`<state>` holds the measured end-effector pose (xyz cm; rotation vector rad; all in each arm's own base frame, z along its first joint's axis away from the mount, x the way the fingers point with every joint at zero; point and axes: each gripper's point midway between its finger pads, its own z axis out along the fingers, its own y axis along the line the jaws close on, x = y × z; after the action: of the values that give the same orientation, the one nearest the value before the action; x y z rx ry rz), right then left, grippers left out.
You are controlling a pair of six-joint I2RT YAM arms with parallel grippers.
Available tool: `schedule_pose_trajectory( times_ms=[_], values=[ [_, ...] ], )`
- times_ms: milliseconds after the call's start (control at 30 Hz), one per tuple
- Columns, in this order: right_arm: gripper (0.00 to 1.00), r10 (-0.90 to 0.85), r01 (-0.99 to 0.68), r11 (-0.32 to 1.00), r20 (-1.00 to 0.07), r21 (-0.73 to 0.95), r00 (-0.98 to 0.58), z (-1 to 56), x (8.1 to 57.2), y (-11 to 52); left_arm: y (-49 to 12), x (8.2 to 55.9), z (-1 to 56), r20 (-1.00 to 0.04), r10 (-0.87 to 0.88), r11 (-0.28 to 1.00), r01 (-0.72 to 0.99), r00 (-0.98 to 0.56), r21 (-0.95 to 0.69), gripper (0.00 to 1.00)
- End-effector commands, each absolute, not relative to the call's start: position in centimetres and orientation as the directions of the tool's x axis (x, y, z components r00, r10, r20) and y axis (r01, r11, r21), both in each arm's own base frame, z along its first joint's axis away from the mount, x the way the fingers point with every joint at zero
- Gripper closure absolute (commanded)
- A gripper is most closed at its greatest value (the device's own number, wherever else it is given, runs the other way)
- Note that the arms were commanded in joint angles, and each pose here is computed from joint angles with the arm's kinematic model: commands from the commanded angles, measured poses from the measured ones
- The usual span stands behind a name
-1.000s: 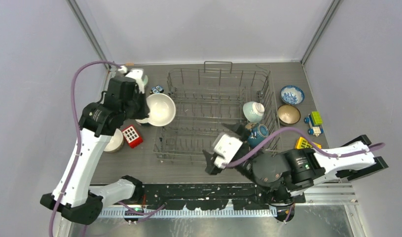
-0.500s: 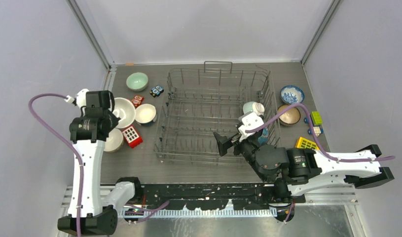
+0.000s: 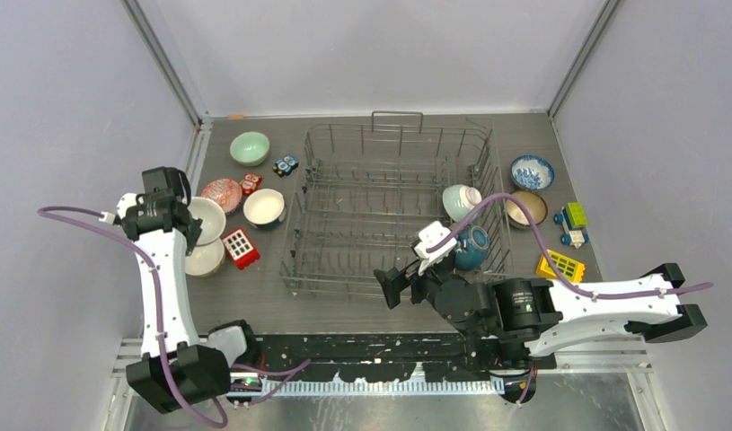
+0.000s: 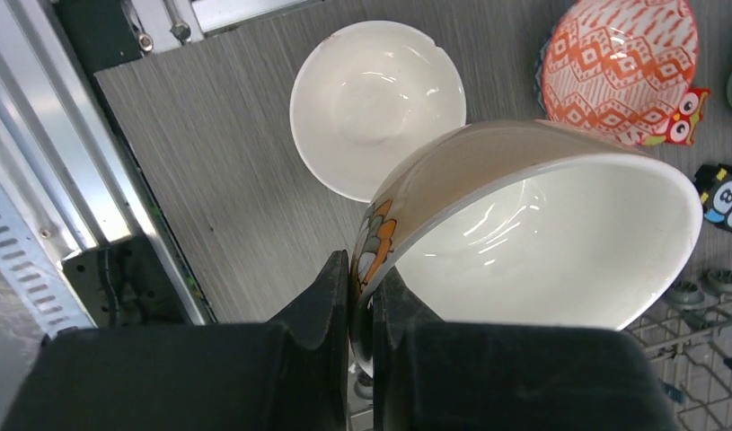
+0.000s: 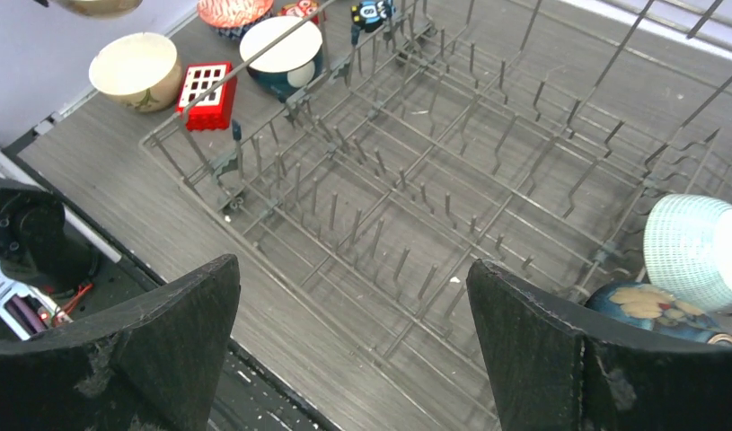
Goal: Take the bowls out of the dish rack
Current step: Place the bowl with the bowl.
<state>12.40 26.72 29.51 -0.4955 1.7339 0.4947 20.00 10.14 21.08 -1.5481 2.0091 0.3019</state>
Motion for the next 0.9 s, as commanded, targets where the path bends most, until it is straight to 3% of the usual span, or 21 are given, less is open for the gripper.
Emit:
schedule_pose_trajectory(
  times_ms=[0,367,867],
  values=[
    [0.00,0.019,-0.572,0.803,-0.967,0.166,-0.254,29.7,12.0,27.0,11.2,21.8,20.8,-0.531,-0.847,0.186,-0.942,-0.010,-0.280,1.00],
    [0.00,0.018,-0.564,0.811,-0.970,0.156,-0.242,28.8,12.3,26.0,12.7,21.3,14.0,-0.441,-0.897,0.085,-0.964,0.036,-0.252,1.00],
    [0.00,0.025,-0.550,0.823,-0.978,0.139,-0.208,29.1,12.8,25.1,15.1,22.1,12.1,-0.411,-0.906,0.027,-0.957,0.098,-0.287,1.00]
  ],
)
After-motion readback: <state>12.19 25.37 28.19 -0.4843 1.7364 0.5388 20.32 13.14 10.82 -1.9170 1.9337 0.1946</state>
